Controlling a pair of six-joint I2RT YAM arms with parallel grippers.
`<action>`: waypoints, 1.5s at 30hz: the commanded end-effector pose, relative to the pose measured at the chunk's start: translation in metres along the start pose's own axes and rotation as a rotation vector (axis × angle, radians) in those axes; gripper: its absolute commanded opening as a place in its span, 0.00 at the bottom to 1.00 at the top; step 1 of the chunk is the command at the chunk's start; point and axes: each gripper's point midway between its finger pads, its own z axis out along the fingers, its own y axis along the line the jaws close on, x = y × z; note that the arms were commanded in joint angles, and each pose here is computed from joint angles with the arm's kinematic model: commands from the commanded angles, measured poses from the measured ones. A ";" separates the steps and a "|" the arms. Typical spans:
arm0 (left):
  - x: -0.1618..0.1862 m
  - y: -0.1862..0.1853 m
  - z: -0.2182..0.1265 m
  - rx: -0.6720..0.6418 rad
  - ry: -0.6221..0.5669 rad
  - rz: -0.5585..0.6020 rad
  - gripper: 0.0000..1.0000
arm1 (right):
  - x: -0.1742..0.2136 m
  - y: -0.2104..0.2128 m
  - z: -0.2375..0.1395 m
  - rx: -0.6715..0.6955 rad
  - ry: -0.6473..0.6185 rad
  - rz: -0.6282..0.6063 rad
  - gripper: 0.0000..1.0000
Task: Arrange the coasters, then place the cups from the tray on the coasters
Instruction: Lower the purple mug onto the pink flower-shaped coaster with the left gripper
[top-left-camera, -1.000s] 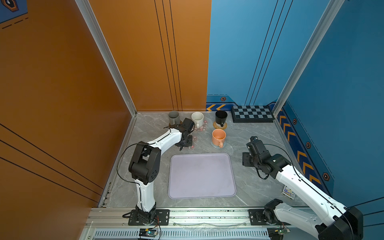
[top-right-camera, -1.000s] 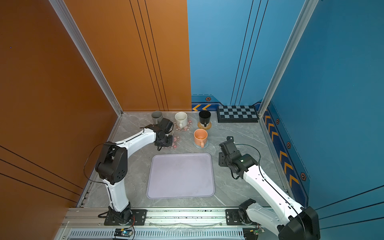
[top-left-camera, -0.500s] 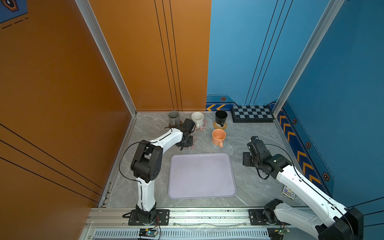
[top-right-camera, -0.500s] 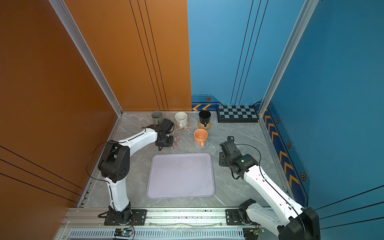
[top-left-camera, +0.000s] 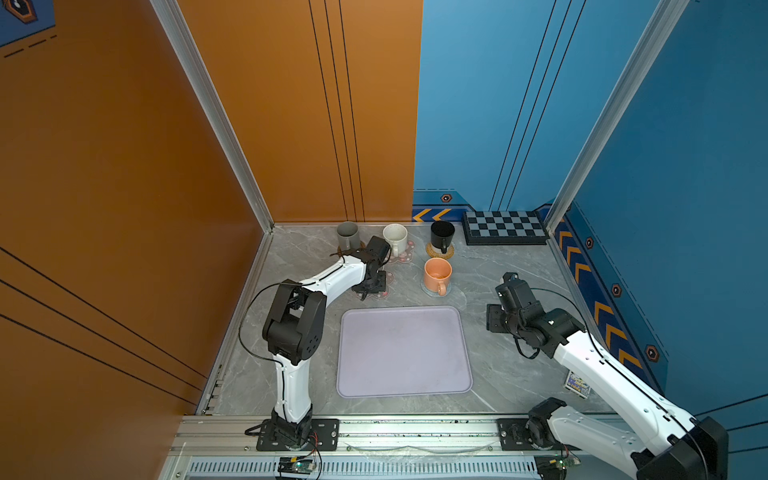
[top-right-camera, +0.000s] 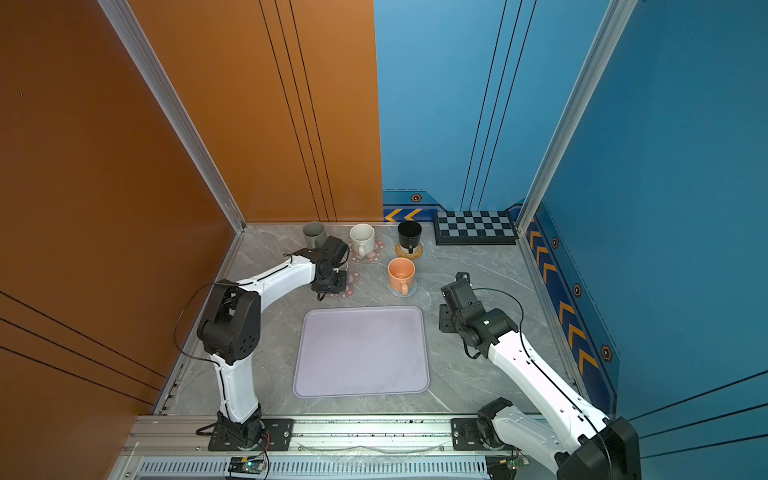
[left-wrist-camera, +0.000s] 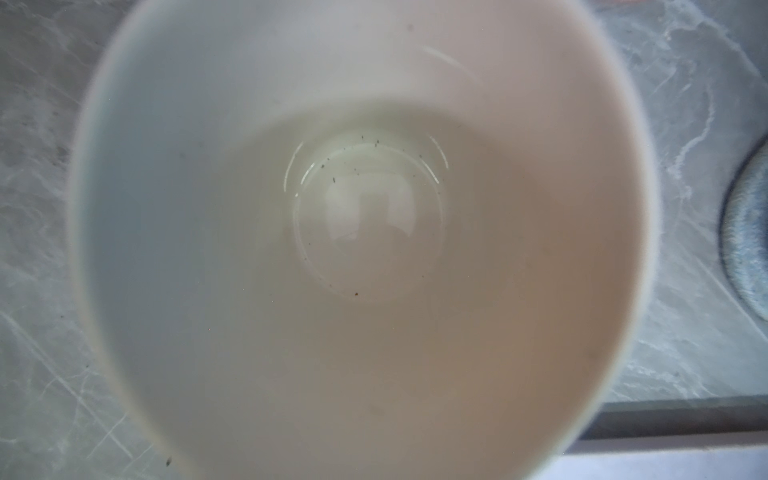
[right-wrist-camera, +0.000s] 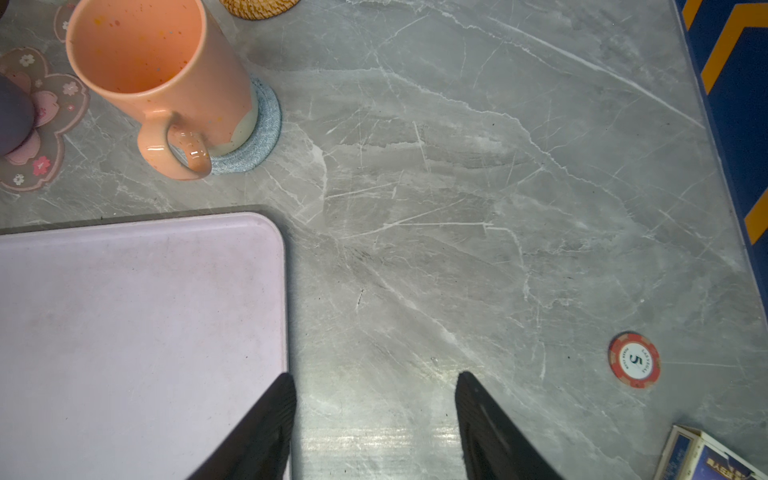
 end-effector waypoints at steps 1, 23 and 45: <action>-0.028 -0.002 -0.013 0.013 -0.084 -0.034 0.00 | 0.009 -0.005 0.001 0.015 0.029 -0.018 0.64; -0.016 0.006 0.005 -0.021 -0.040 -0.057 0.00 | 0.005 -0.005 0.004 0.017 0.038 -0.025 0.64; 0.002 -0.003 0.007 0.007 0.000 -0.016 0.08 | 0.006 -0.004 0.002 0.008 0.036 -0.014 0.64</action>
